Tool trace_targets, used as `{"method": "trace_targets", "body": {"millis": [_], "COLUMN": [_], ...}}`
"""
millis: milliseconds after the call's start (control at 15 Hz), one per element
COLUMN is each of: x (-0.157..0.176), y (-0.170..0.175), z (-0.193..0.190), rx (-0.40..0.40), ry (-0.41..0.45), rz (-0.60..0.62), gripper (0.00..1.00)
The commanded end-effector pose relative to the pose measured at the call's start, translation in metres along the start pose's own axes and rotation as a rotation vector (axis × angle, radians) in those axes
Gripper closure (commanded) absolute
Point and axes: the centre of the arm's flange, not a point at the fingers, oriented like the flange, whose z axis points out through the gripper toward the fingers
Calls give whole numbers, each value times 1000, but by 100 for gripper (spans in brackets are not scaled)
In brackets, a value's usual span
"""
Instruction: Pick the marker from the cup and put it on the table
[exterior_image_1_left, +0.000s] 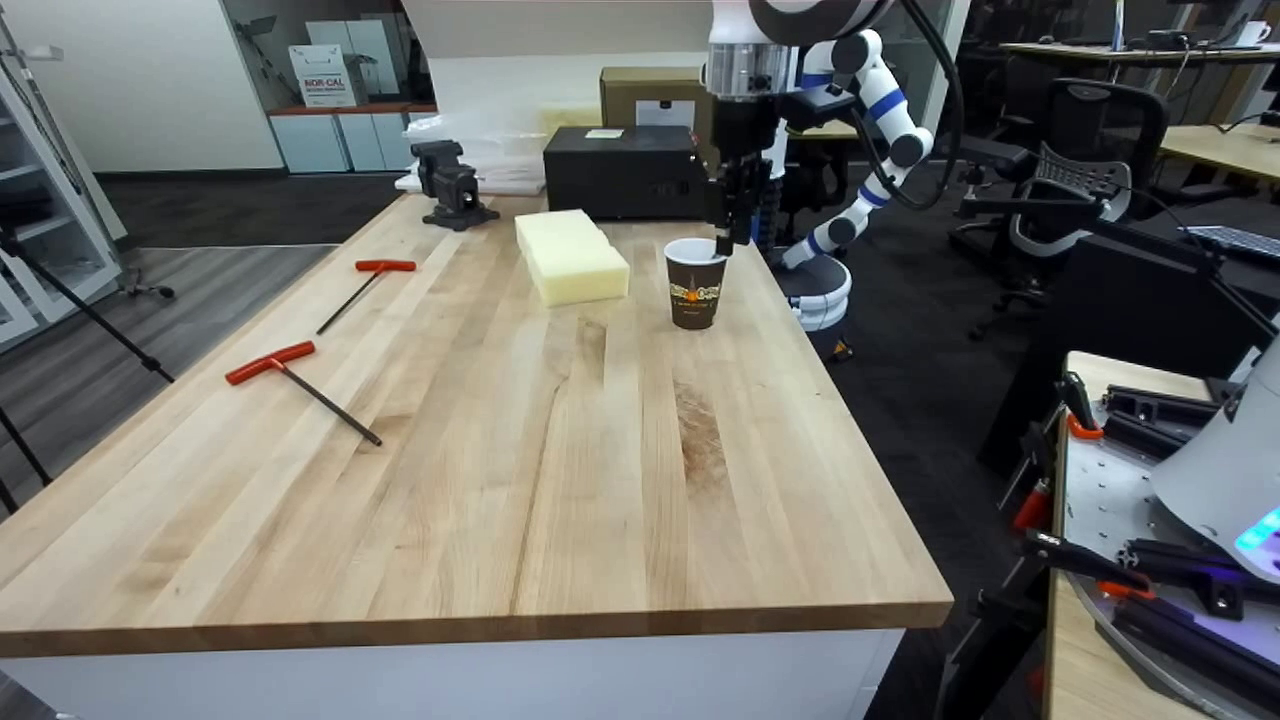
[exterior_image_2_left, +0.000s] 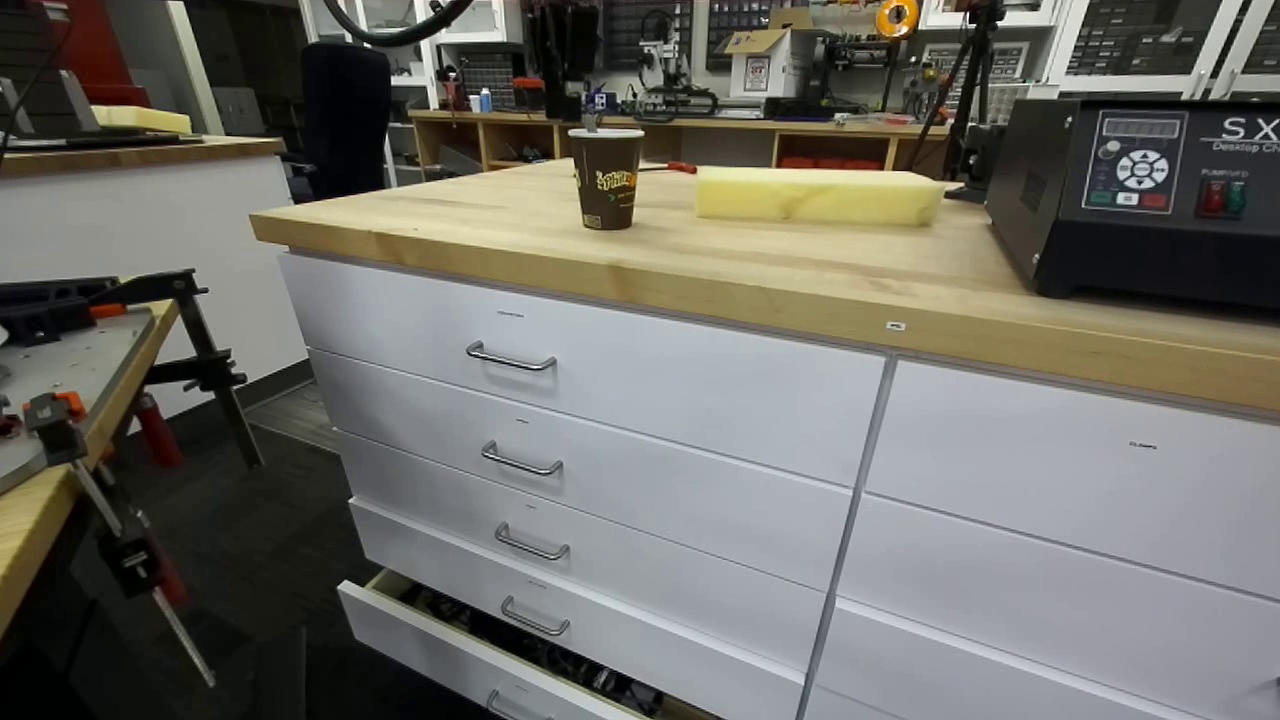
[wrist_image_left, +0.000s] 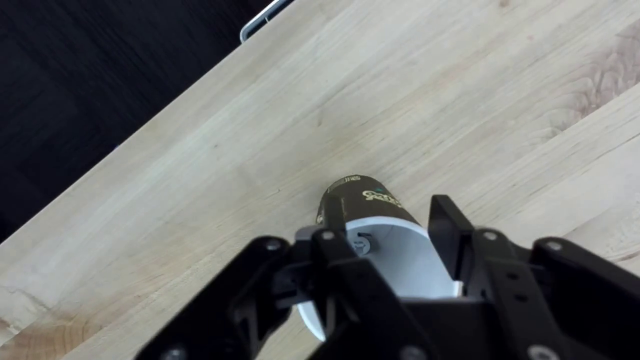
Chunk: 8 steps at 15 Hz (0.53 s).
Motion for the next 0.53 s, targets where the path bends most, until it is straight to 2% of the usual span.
{"method": "trace_targets", "body": {"millis": [0,267,467], "x": [5,7,8], "y": [1,3,5], "z": [-2,-3,0], "rx": [-2,-12,-20], "ry": [-7,-7,4], "rz": [17,13,7], "gripper": [25,1,0]}}
